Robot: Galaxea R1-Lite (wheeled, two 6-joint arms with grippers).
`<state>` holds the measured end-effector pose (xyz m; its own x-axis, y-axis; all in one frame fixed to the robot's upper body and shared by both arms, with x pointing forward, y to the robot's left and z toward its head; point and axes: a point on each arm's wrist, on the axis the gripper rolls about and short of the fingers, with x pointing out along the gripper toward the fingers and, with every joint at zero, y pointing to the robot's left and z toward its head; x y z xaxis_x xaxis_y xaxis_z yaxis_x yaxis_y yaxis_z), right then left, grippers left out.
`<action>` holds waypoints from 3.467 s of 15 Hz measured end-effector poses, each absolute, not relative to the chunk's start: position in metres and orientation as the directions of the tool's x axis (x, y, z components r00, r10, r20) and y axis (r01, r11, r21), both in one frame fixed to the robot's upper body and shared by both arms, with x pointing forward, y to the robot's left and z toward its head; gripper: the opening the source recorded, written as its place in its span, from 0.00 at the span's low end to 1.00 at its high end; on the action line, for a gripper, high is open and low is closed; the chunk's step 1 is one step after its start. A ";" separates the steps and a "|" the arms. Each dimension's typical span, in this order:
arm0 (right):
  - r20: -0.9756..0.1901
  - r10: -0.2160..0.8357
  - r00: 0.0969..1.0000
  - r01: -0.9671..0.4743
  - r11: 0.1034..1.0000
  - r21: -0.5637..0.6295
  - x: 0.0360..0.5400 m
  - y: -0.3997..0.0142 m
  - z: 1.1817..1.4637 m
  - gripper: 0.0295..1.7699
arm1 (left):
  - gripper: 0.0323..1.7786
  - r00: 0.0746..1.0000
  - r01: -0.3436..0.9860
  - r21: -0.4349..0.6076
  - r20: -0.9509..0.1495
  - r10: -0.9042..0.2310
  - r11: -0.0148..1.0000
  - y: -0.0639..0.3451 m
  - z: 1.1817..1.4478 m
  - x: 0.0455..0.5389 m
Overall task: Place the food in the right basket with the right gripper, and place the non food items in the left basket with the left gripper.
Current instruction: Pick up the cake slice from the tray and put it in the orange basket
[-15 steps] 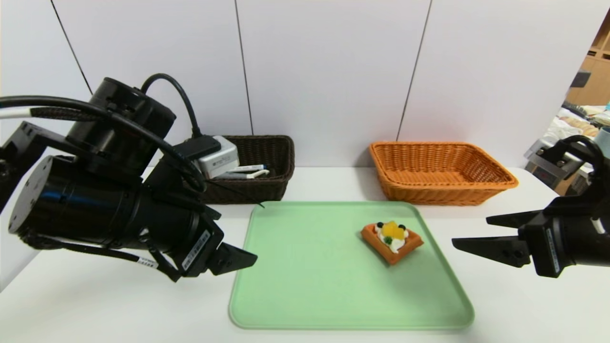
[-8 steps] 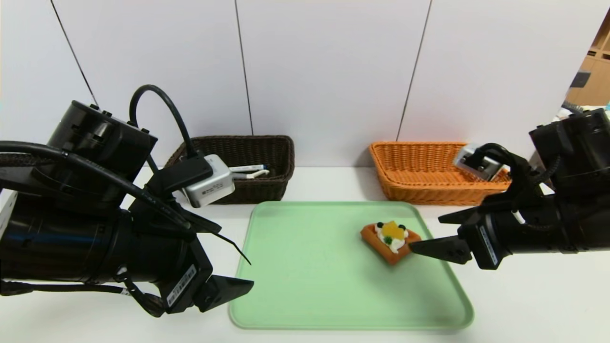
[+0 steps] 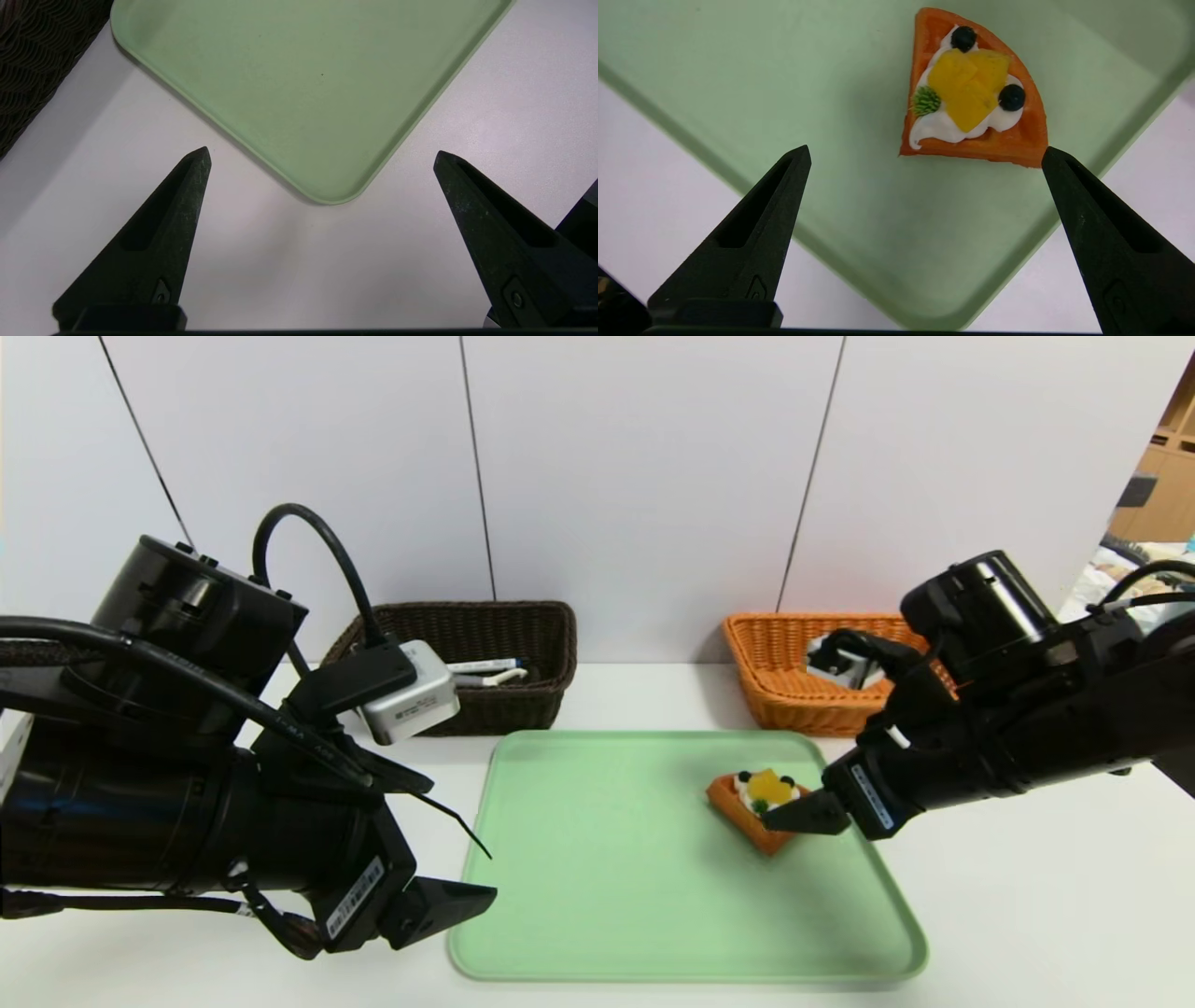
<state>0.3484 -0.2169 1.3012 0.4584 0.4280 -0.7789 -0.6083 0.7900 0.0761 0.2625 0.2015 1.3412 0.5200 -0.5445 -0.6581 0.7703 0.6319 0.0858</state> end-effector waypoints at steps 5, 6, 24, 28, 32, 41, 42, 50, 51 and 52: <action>-0.825 0.337 0.452 -0.620 0.784 -0.019 0.370 -0.204 1.281 0.97 | 0.95 0.518 0.767 0.081 -0.663 -0.541 0.636 0.202 1.340 0.263; -0.831 0.329 0.448 -0.625 0.780 -0.029 0.372 -0.203 1.278 0.97 | 0.95 0.519 0.767 0.082 -0.663 -0.540 0.637 0.202 1.340 0.263; -0.861 0.284 0.421 -0.620 0.783 -0.045 0.387 -0.198 1.256 0.97 | 0.95 0.530 0.767 0.088 -0.646 -0.549 0.636 0.201 1.341 0.264; -0.869 0.260 0.421 -0.614 0.787 -0.062 0.389 -0.197 1.252 0.97 | 0.95 0.527 0.767 0.087 -0.649 -0.548 0.635 0.201 1.340 0.264; -0.869 0.261 0.420 -0.616 0.785 -0.062 0.389 -0.197 1.252 0.97 | 0.95 0.527 0.767 0.086 -0.650 -0.548 0.636 0.201 1.340 0.264; -0.865 0.267 0.425 -0.619 0.783 -0.062 0.387 -0.196 1.255 0.97 | 0.95 0.528 0.767 0.088 -0.649 -0.548 0.635 0.201 1.340 0.264; -0.865 0.266 0.426 -0.617 0.784 -0.062 0.387 -0.196 1.255 0.97 | 0.95 0.528 0.768 0.088 -0.648 -0.549 0.635 0.201 1.341 0.264; -0.864 0.268 0.427 -0.619 0.783 -0.063 0.386 -0.196 1.256 0.56 | 0.95 0.531 0.767 0.089 -0.646 -0.549 0.636 0.201 1.341 0.264; -0.863 0.268 0.428 -0.619 0.783 -0.063 0.386 -0.196 1.256 0.54 | 0.95 0.530 0.767 0.089 -0.646 -0.549 0.635 0.201 1.341 0.264; -0.863 0.269 0.428 -0.619 0.783 -0.063 0.386 -0.196 1.256 0.53 | 0.95 0.531 0.767 0.089 -0.645 -0.549 0.636 0.201 1.341 0.264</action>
